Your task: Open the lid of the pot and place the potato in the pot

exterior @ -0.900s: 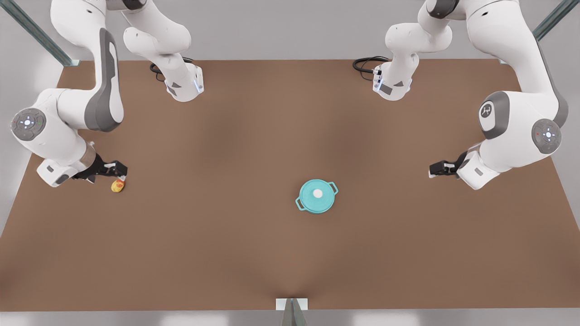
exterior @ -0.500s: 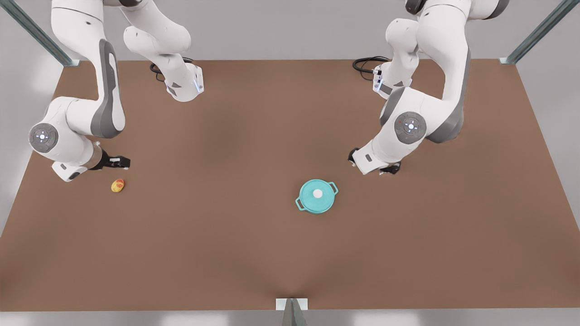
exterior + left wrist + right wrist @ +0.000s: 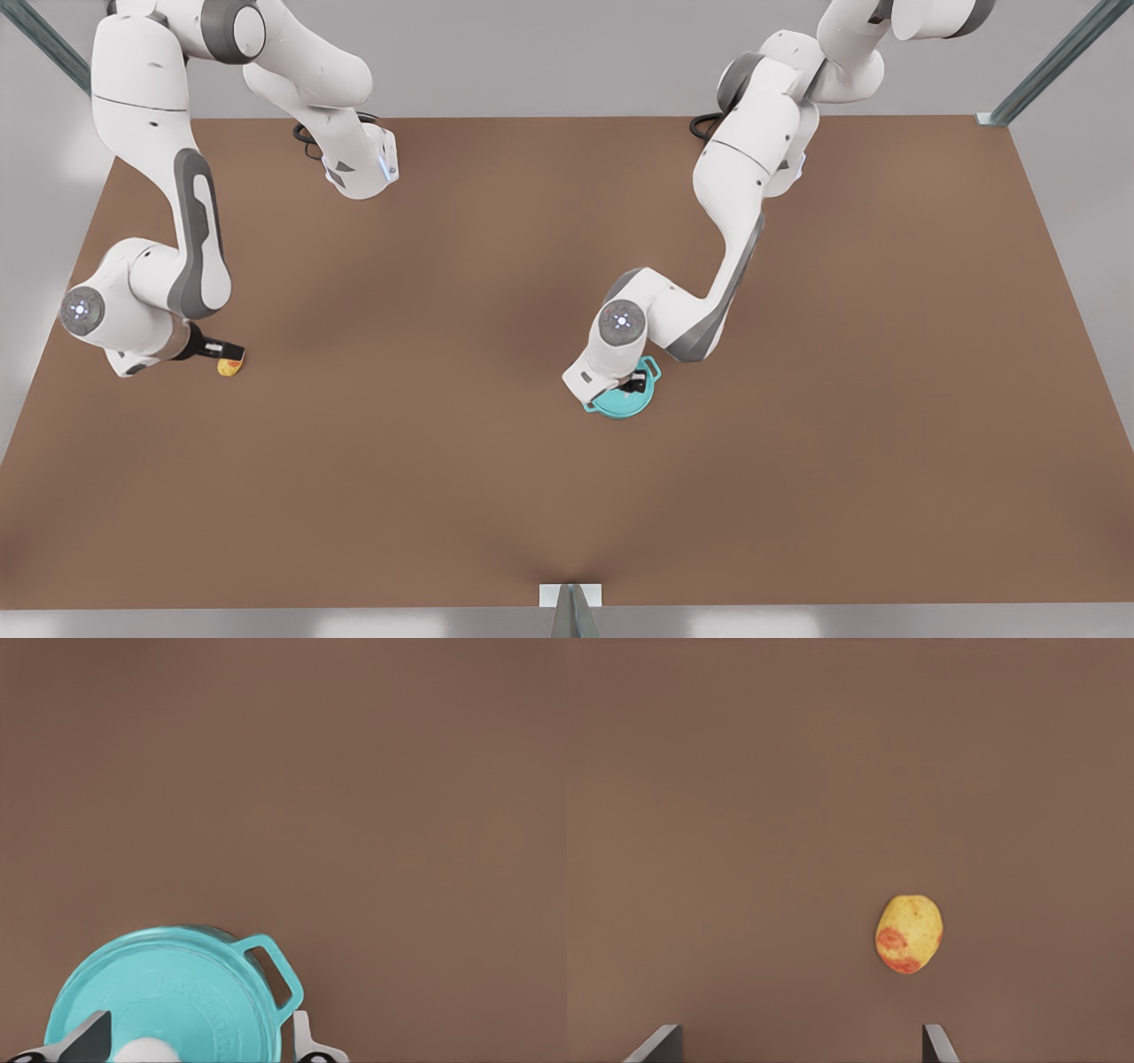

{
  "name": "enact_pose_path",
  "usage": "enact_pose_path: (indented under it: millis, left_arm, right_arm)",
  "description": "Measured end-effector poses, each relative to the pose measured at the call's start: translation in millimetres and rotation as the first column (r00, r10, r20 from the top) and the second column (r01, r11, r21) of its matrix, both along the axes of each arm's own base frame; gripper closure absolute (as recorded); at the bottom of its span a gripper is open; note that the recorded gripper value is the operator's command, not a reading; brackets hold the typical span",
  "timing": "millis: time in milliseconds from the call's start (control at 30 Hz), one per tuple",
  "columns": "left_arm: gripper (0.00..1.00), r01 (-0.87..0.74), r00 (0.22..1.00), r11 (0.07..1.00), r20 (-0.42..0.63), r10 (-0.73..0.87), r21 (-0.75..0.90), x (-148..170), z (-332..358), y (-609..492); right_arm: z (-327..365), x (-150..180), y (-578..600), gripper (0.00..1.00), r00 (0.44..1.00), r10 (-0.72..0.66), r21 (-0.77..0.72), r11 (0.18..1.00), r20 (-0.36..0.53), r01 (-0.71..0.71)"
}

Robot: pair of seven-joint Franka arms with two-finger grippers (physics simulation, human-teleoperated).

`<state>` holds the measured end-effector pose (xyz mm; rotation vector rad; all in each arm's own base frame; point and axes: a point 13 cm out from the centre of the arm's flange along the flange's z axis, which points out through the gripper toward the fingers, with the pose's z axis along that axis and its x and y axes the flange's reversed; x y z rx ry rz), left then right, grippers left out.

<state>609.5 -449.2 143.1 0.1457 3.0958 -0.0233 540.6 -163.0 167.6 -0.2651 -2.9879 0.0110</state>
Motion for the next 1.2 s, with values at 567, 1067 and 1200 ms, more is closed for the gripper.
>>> enact_pose_path:
  millis: [567,1067,1200]
  left_arm:
    - [0.0,-0.11,0.993,0.992,0.048,0.107,0.063,-10.8,-19.2,31.3]
    - [0.1,-0.131,0.991,0.988,0.022,0.13,0.082,-31.4,-35.4,38.1]
    - [0.52,-0.139,0.99,0.987,0.031,0.138,0.075,-29.1,-32.2,37.5]
  right_arm:
    - [-51.5,-14.8,-5.7,0.0,1.0,-0.021,0.0,1.0,-0.014,0.021]
    - [-80.6,-12.0,-48.4,0.0,0.998,-0.059,-0.02,0.998,0.011,0.059]
    - [-95.2,-12.3,-50.4,0.0,0.998,-0.055,-0.023,0.998,0.009,0.056]
